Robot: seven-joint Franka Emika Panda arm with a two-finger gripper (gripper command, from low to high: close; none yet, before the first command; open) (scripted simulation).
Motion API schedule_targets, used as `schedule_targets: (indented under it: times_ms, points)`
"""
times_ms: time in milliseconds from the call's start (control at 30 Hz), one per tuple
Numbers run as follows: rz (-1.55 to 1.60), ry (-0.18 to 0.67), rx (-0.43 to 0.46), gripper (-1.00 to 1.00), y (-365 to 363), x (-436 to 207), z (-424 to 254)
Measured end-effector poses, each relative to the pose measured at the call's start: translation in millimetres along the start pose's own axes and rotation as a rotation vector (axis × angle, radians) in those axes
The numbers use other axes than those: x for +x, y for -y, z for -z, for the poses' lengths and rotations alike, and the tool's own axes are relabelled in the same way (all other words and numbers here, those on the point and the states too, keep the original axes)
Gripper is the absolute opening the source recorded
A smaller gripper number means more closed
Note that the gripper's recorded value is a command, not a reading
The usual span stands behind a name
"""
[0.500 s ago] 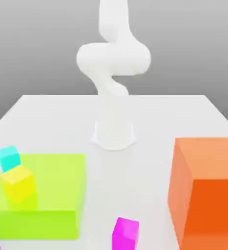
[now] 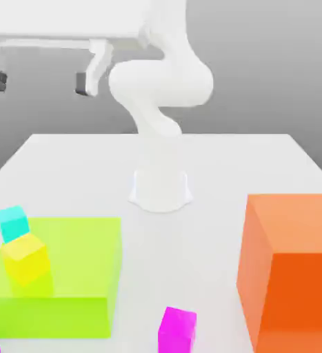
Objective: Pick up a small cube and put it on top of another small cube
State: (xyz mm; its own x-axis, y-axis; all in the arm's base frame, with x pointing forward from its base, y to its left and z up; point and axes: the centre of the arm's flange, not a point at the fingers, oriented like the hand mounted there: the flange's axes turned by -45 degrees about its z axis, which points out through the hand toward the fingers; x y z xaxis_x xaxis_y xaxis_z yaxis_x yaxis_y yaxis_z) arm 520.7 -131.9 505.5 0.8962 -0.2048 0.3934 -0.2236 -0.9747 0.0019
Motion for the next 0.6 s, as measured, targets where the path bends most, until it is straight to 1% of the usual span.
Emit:
schedule_targets:
  times_ms: [300, 567, 600]
  points:
    - [-0.106, 0.201, -0.035, 0.00, -76, -16, -152]
    - [-0.200, 0.379, -0.043, 0.00, -142, -74, -282]
    - [-0.207, 0.391, -0.042, 0.00, -146, -82, -298]
